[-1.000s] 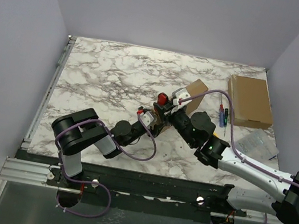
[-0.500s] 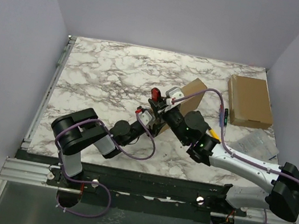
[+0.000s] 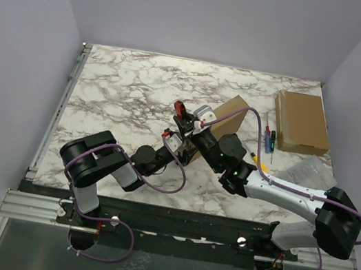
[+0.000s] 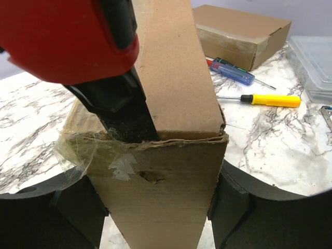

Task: Unpack the express box
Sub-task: Cut the express box at the center of the board.

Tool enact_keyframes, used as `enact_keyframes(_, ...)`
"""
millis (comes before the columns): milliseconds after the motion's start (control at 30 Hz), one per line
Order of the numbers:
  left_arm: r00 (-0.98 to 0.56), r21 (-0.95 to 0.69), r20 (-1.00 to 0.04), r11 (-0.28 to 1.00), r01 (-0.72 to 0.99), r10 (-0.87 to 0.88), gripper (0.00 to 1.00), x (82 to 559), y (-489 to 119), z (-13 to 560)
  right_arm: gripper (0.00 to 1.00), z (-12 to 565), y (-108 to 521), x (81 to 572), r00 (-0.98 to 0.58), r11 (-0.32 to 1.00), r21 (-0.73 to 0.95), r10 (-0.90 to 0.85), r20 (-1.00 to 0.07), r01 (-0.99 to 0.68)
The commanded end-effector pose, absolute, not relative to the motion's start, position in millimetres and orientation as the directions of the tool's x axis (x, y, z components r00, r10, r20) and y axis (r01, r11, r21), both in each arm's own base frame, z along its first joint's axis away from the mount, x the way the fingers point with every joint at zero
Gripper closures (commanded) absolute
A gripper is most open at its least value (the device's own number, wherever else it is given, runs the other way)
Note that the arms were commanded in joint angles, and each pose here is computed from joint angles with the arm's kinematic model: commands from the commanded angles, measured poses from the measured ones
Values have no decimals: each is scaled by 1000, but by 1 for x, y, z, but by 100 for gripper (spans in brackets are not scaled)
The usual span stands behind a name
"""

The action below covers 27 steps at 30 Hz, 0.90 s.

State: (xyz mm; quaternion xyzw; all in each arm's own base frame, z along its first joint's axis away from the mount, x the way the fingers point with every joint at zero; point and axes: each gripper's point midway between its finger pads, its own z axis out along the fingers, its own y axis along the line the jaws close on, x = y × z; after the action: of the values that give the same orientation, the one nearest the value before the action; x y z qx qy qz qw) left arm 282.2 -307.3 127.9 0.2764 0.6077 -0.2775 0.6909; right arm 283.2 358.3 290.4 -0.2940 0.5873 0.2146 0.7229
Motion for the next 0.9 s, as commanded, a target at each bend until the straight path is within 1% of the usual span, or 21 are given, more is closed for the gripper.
enact_keyframes(0,219,66,-962,635,770,-165,67,260,-309,157,100,333,352,276,382,742,-213,62,-922,-636)
enact_keyframes(167,190,35,-965,627,778,-182,67,259,-310,156,100,330,341,273,376,758,-173,102,-921,-629)
enact_keyframes(233,176,17,-966,633,774,-189,55,259,-309,155,100,327,334,276,355,779,-159,87,-931,-607)
enact_keyframes(267,171,8,-966,642,767,-192,41,261,-308,155,100,326,331,275,351,784,-152,89,-932,-602)
enact_keyframes(300,147,-28,-966,648,761,-214,29,262,-306,156,100,325,327,272,348,783,-143,100,-932,-606)
enact_keyframes(367,126,-71,-961,660,748,-246,19,263,-302,160,100,320,324,269,331,777,-138,95,-939,-614)
enact_keyframes(500,81,-145,-948,645,750,-308,5,256,-297,177,100,309,324,269,309,768,-165,45,-950,-619)
enact_keyframes(533,67,-156,-948,635,757,-312,3,254,-297,180,100,307,323,269,308,770,-168,38,-951,-616)
enact_keyframes(600,43,-177,-946,626,760,-320,2,249,-295,186,100,305,323,268,308,765,-175,32,-951,-620)
enact_keyframes(733,-5,-222,-940,600,769,-342,2,235,-285,202,100,307,326,265,294,752,-167,37,-955,-638)
enact_keyframes(867,-77,-260,-942,564,784,-327,2,218,-279,207,100,309,334,258,276,705,-177,28,-961,-687)
